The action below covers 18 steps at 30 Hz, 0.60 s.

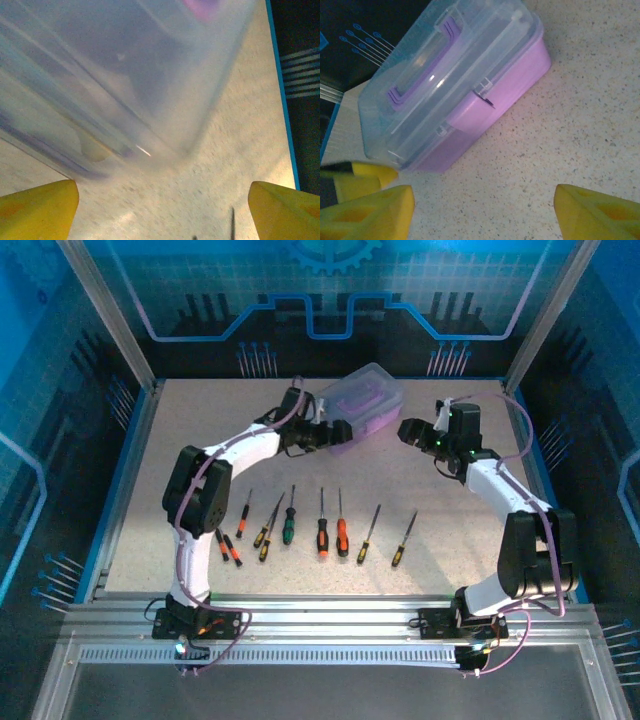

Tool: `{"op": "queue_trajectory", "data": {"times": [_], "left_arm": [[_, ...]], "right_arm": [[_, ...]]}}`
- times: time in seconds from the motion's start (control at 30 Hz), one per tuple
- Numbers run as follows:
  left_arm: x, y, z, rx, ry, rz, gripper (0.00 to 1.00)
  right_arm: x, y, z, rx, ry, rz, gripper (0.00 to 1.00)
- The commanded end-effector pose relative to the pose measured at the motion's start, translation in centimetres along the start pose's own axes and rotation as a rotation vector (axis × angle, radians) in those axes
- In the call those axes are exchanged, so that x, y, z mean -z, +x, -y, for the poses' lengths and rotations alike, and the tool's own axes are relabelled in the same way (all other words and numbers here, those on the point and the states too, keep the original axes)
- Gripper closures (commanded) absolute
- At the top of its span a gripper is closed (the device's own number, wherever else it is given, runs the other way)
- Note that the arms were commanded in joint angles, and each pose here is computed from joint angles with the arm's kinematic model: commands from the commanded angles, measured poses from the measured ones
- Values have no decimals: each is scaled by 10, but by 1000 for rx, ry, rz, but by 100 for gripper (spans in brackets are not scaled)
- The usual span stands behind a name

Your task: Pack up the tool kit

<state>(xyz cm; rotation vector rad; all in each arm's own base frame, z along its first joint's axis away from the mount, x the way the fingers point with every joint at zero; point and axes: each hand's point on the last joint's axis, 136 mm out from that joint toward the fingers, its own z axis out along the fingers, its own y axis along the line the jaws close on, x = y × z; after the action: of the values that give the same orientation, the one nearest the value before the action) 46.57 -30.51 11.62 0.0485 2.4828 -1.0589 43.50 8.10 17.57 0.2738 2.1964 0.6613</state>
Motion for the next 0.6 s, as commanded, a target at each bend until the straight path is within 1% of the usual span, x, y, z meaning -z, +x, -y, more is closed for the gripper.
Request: {"op": "queue_trajectory", "data": {"times": [0.0, 0.1, 0.17, 0.27, 0.4, 0.57], "left_arm": [[17, 5, 37, -54, 62, 24, 10], [34, 2, 45, -123, 60, 48, 9], [47, -8, 43, -190, -11, 76, 6], [64, -38, 33, -258, -137, 129, 4], [76, -82, 15, -287, -243, 176, 3], [67, -128, -11, -299, -312, 228, 1]], "right_arm": [[-2, -22, -10, -12, -14, 15, 24], [-15, -35, -15, -30, -12, -2, 24], [-25, -41, -20, -37, -6, -8, 24], [-36, -43, -26, -56, -7, -8, 23], [-43, -32, -30, -64, -11, -16, 23], [-42, -15, -21, -38, 11, -50, 21]]}}
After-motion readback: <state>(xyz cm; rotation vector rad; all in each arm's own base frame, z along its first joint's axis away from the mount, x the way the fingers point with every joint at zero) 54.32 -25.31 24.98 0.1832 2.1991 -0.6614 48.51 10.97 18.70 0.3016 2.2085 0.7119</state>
